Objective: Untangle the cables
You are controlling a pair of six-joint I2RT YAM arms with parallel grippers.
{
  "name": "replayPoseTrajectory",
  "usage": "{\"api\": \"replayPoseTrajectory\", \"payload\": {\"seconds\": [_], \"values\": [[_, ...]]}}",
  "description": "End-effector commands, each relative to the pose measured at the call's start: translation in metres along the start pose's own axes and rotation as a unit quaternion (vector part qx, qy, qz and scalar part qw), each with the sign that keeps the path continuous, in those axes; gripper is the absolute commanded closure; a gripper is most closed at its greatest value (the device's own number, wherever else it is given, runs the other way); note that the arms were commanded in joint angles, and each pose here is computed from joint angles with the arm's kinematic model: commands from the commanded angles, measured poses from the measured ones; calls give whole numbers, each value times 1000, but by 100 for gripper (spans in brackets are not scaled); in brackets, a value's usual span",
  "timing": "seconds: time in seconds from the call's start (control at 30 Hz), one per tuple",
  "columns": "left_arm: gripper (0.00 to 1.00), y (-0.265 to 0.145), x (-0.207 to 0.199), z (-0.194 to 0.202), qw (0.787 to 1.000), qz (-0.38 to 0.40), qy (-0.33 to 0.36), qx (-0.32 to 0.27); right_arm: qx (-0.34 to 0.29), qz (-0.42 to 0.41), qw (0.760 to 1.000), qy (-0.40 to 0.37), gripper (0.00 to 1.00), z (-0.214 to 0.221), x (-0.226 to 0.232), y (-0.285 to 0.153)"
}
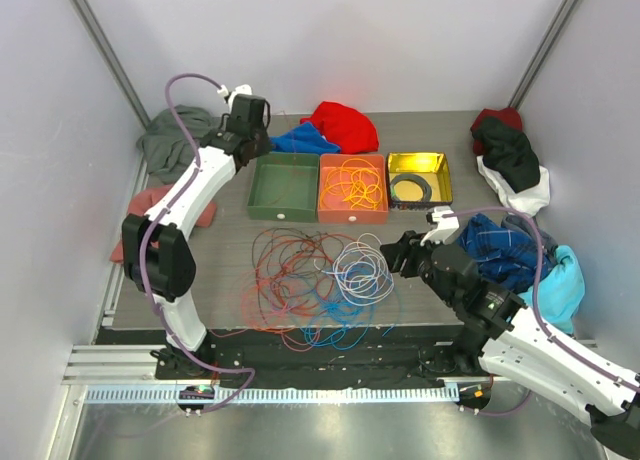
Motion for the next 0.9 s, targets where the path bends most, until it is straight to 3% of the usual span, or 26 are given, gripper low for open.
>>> {"api": "replayPoseTrajectory", "payload": {"seconds": [0.0,0.3,0.67,0.77,0.8,0.87], "values": [[100,1,18,13,999,-37,1,2,-14,-4,1000,0,50,-4,2,1],[100,7,48,46,991,-112,61,50,-11,-4,1000,1,50,-1,1,2],[100,29,34,40,987,-139,86,7,-3,1,1000,-2,50,2,1,5],[88,32,30,50,986,-132,95,21,-5,9,1000,-6,49,2,-2,6],[76,29,29,51,987,-128,97,22,-4,9,1000,-7,50,2,-2,6],[62,20,28,54,988,-119,98,20,-4,9,1000,-8,50,2,-1,8]]}}
Point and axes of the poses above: each gripper's point midway between its finger pads, its own y axis out along the fingers, its own x axis along the line the jaws close on, z = x × y, the point moved 2 cm from there along -y, back along the fingers, and after that the axes turned 7 degrees about y, right-handed, at the moved point
